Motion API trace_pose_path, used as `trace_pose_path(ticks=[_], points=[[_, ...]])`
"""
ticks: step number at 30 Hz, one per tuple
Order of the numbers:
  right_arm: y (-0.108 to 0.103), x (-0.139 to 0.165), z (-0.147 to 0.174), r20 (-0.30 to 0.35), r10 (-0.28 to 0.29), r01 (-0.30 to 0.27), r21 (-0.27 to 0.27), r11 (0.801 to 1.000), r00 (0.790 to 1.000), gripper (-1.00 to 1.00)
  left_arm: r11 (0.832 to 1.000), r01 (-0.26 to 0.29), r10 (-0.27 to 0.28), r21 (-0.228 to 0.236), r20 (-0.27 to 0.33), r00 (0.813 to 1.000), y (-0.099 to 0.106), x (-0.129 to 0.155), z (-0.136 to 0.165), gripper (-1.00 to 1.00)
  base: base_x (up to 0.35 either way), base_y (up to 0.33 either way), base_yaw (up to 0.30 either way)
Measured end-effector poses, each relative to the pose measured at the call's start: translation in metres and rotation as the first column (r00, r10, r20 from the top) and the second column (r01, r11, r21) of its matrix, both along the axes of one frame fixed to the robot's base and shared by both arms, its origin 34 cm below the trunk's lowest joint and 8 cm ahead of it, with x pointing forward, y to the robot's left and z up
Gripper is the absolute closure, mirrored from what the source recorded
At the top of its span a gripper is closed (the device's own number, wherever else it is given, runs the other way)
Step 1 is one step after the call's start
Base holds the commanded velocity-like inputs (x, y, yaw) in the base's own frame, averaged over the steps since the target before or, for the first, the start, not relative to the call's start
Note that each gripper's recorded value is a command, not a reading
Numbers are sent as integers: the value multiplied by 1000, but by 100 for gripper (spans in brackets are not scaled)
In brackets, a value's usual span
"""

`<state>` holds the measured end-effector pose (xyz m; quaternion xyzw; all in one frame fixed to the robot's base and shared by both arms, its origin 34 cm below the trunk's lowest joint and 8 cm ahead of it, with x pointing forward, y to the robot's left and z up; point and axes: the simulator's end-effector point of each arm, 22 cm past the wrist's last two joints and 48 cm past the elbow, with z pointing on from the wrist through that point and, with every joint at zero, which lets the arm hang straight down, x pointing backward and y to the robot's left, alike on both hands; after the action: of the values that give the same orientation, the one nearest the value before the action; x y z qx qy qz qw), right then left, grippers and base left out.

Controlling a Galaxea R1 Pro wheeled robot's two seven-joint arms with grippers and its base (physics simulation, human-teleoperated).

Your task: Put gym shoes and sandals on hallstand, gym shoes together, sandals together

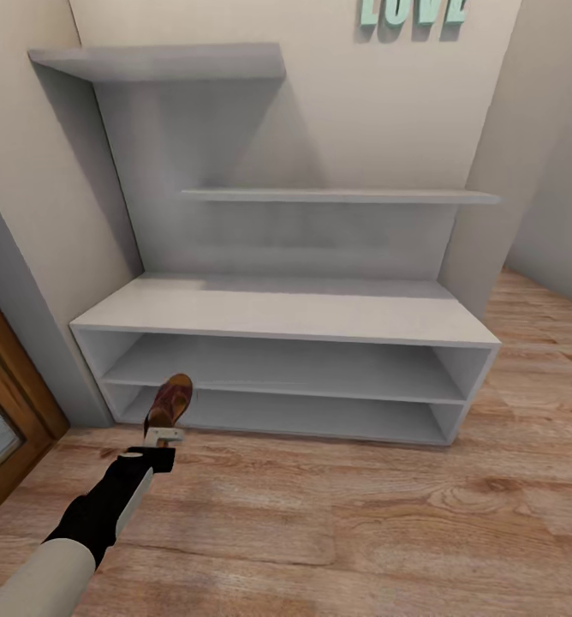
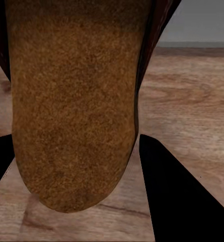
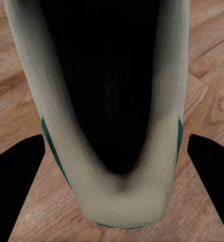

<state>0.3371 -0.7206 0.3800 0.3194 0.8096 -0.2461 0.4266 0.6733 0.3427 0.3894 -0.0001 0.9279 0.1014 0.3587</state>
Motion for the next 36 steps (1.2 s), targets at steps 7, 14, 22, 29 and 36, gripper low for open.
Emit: trace_pose_path(ticks=[7, 14, 22, 29, 36], points=[[6, 0, -6, -3, 3, -3, 10, 1000, 1000, 100, 1000, -11, 11, 8, 51, 999, 2, 7, 8, 100, 0, 0, 0], [8, 0, -8, -4, 3, -3, 16, 1000, 1000, 100, 1000, -19, 18, 9, 56, 998, 5, 7, 8, 100, 0, 0, 0], [9, 0, -8, -4, 3, -3, 16, 1000, 1000, 100, 1000, -16, 16, 6, 54, 998, 4, 7, 7, 100, 16, 9, 0], [7, 0, -6, 0, 1, -1, 11, 1000, 1000, 100, 1000, -17, 17, 2, 53, 998, 4, 6, 6, 100, 173, 189, -6], [7, 0, -5, 0, 2, -2, 11, 1000, 1000, 100, 1000, -17, 17, -1, 49, 999, 4, 5, 5, 100, 195, 207, -203]])
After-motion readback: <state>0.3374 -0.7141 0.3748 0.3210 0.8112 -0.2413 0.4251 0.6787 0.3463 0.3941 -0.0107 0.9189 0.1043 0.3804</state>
